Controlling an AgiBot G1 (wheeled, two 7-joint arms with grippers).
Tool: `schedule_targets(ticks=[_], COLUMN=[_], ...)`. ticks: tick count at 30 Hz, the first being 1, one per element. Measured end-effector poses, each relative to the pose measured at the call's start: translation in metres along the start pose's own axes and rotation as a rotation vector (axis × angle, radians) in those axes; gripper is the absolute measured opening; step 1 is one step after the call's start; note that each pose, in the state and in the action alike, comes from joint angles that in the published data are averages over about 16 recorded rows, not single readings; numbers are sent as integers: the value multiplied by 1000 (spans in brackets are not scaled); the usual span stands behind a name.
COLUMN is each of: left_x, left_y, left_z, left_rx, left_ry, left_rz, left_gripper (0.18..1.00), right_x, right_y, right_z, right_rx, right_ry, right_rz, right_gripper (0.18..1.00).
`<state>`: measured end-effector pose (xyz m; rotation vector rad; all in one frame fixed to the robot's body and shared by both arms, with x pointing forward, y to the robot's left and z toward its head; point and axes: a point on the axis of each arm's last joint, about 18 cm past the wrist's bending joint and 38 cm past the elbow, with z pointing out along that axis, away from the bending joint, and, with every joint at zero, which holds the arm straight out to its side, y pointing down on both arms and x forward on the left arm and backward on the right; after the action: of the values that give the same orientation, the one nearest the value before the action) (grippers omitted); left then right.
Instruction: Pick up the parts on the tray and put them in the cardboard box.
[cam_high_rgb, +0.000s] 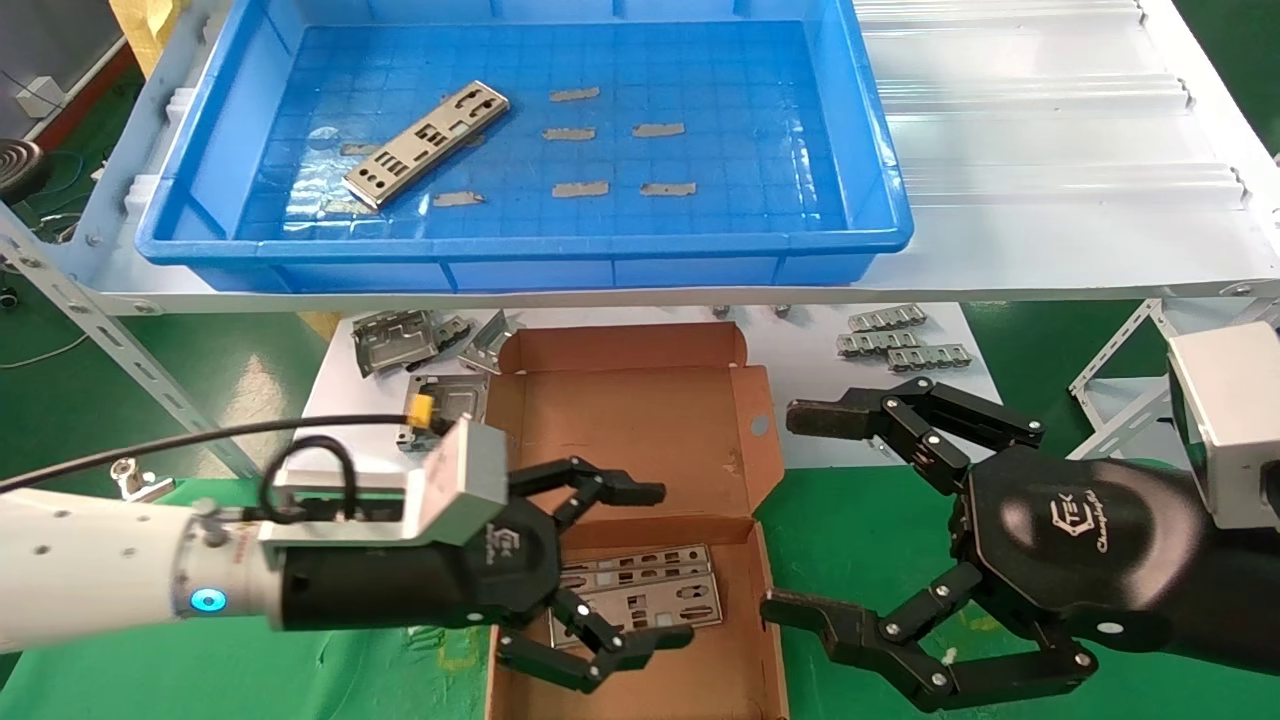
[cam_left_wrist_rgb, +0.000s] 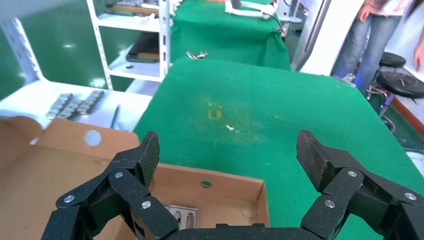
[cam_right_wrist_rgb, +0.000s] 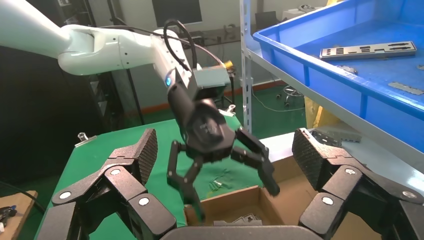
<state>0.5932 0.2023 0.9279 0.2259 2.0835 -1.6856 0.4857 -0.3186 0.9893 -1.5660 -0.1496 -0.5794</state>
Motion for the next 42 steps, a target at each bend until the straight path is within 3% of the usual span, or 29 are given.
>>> schedule_targets(ticks=[42], left_x=[53], left_y=[-71], left_z=[-121], left_rx=[136], left_ry=[-40], left_rz=[31], left_gripper=[1001], right_x=[0], right_y=[0], right_z=[0], right_rx=[0], right_ry=[0], right_rz=[0], right_gripper=[1000])
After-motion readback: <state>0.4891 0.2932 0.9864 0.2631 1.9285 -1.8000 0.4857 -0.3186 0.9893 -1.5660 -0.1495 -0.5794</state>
